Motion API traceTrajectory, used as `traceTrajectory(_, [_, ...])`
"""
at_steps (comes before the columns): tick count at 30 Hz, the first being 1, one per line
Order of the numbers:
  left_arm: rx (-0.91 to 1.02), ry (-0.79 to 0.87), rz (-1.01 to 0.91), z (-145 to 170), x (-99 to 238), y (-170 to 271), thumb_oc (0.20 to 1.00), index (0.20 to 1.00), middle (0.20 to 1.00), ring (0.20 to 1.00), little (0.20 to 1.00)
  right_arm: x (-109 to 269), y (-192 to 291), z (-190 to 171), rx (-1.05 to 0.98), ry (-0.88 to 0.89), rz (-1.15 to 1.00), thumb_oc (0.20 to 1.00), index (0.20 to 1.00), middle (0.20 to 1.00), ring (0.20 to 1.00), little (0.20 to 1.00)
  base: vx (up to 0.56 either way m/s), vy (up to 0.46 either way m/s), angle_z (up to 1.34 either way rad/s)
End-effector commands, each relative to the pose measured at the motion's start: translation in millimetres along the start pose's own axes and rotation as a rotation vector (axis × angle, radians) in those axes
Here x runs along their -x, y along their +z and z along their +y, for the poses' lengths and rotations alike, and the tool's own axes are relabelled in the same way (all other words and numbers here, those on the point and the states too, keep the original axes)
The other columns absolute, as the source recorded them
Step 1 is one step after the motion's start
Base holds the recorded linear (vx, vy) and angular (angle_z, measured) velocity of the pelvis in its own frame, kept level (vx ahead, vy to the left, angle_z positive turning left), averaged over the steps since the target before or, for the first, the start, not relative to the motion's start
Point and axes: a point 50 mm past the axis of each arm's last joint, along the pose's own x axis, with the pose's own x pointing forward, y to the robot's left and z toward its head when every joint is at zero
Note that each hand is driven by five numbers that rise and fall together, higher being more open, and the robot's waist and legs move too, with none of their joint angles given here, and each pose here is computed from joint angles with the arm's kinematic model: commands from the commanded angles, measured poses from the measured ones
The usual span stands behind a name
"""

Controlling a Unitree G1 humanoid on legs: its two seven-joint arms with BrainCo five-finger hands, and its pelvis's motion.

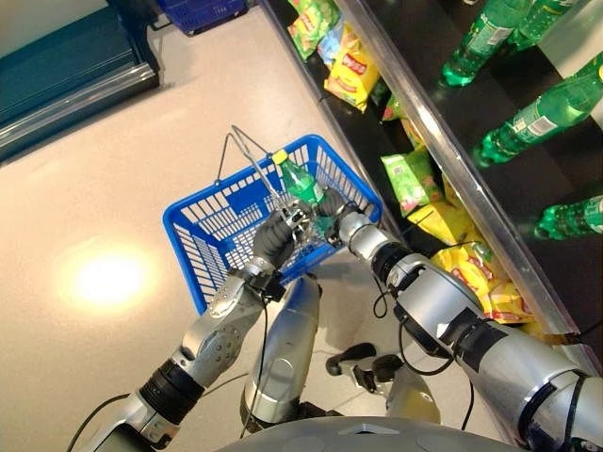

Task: Pick up the snacks into the basket

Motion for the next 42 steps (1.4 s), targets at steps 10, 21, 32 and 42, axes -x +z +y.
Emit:
traceTrajectory(10, [0.04,-0.498,-0.219,-94.9,-17.2,47.7,0.2,0.2,0.2,0.2,0.2,-3.1,33.0,-11.9,0.112,-0.047,-0.084,0.2,0.2,0.2,0.2,0.2,0.01,-0.004,0.1])
traceTrajectory(21, [0.044,-0.531,-0.208,-98.3,-16.2,43.8,0.2,0.2,0.2,0.2,0.2,-2.2,69.5,-29.3,0.591,-0.085,-0.277,0.2,0.2,0.2,0.2,0.2,0.0,-0.001,0.01])
traceTrajectory(32, [0.061,-0.546,-0.193,-96.1,-17.5,41.9,0.2,0.2,0.2,0.2,0.2,3.0,85.8,-9.9,1.325,-0.073,-0.429,0.2,0.2,0.2,0.2,0.2,0.0,-0.005,0.02])
traceTrajectory(42, [0.075,-0.57,-0.195,-102.4,-18.1,42.9,0.2,0.2,0.2,0.2,0.2,0.6,64.9,-2.7,1.395,-0.031,-0.355,0.2,0.2,0.2,0.2,0.2,0.0,0.0,0.01])
